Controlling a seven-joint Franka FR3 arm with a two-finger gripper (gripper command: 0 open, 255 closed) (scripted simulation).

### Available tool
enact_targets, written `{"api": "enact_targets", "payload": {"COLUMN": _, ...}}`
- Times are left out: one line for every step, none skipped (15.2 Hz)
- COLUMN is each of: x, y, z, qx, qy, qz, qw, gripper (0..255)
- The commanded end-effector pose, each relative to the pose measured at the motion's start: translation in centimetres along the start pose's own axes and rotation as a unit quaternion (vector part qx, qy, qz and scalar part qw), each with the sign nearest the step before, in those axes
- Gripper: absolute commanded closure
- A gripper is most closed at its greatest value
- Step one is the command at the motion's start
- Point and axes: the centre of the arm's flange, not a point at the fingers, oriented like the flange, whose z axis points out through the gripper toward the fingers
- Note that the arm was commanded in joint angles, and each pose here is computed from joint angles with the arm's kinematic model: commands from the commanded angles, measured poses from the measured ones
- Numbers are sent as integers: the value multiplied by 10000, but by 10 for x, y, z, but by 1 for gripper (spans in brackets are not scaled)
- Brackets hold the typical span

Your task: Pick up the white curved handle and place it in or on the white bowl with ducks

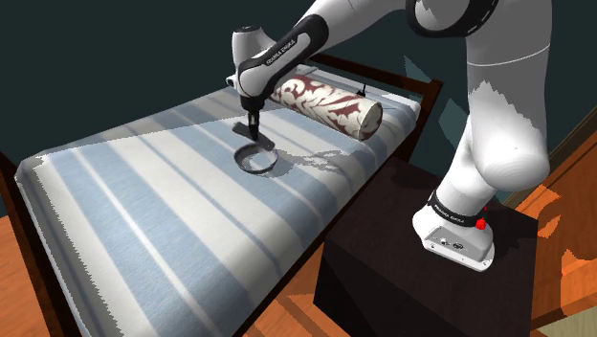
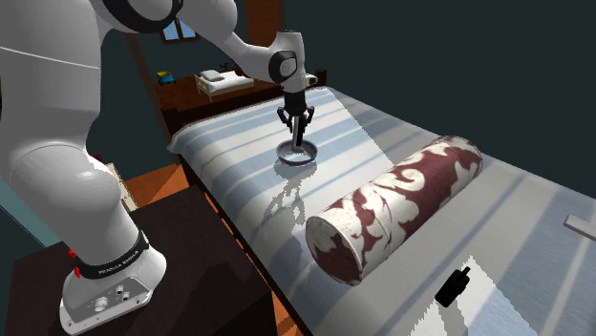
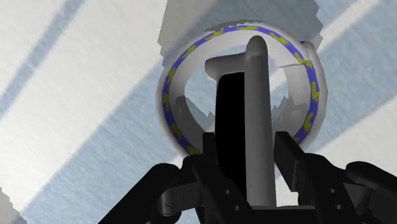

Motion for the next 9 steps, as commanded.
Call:
{"api": "enact_targets", "payload": {"x": 4, "y": -9, "z": 6, "qx": -1, "qy": 1, "qz": 7, "qw": 10000, "gripper": 255}}
{"api": "enact_targets", "payload": {"x": 4, "y": -10, "z": 11, "qx": -1, "qy": 1, "qz": 7, "qw": 10000, "gripper": 255}}
{"api": "enact_targets", "payload": {"x": 3, "y": -10, "z": 17, "qx": -1, "qy": 1, "qz": 7, "qw": 10000, "gripper": 255}}
{"api": "enact_targets", "payload": {"x": 3, "y": -11, "z": 22, "qx": -1, "qy": 1, "qz": 7, "qw": 10000, "gripper": 255}}
{"api": "enact_targets", "payload": {"x": 3, "y": -11, "z": 27, "qx": -1, "qy": 0, "qz": 7, "qw": 10000, "gripper": 255}}
{"api": "enact_targets", "payload": {"x": 3, "y": -11, "z": 32, "qx": -1, "qy": 0, "qz": 7, "qw": 10000, "gripper": 255}}
{"api": "enact_targets", "payload": {"x": 2, "y": -12, "z": 38, "qx": -1, "qy": 1, "qz": 7, "qw": 10000, "gripper": 255}}
{"api": "enact_targets", "payload": {"x": 2, "y": -12, "z": 43, "qx": -1, "qy": 1, "qz": 7, "qw": 10000, "gripper": 255}}
{"api": "enact_targets", "payload": {"x": 2, "y": -13, "z": 48, "qx": -1, "qy": 1, "qz": 7, "qw": 10000, "gripper": 255}}
